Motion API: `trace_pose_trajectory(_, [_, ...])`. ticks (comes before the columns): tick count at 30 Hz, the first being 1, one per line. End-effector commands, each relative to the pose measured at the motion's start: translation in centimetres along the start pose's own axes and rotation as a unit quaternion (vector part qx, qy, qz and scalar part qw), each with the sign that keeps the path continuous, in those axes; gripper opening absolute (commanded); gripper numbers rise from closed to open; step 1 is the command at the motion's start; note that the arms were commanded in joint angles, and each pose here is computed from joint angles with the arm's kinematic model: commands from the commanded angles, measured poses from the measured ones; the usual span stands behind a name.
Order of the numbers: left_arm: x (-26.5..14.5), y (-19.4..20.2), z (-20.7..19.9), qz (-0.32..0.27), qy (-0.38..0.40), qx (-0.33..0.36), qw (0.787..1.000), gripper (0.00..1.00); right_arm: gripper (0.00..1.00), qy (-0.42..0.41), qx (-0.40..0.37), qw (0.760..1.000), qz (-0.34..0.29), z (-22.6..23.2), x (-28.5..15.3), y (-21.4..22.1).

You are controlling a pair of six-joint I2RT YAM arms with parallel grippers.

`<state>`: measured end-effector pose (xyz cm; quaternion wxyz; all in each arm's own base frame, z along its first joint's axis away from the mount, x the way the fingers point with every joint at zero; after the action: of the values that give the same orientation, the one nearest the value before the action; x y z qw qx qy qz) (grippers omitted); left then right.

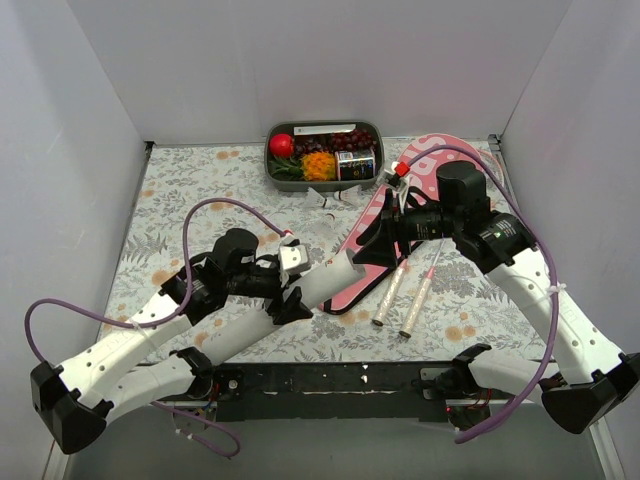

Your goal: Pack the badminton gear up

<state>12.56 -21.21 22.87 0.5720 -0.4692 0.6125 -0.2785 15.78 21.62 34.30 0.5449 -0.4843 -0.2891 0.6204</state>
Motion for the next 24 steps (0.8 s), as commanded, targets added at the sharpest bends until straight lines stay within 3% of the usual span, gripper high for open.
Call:
trace_pose_trajectory(1, [-0.5, -0.7, -0.4, -0.022, 0.000, 0.021, 1.000, 0.06, 0.61, -0.050, -0.023, 0.998, -0.027, 1.6, -0.2, -1.8])
trace_pose_trajectory(7, [-0.6, -1.0, -0.2, -0.026, -0.010, 0.024, 0.999, 0.06, 0.50, -0.076, -0.011, 0.997, -0.021, 2.1, 0.0, -0.9])
trace_pose_trajectory(24, [-0.5, -2.9, 0.2, -0.046, -0.017, 0.041, 0.998, 0.05, 0.45, -0.093, -0.001, 0.996, -0.007, 3.0, 1.0, -0.2])
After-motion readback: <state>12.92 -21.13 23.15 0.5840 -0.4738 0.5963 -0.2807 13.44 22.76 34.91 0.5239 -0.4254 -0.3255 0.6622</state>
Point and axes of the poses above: each gripper's point midway between its finger pads, its own x axis out along the fingers, its own z axis along the line the jaws close on, y = z × x, the point moved 5 cm from there along -x, back along the fingers, and after that the axes turned 2 degrees about -x, right-handed, at the moved point
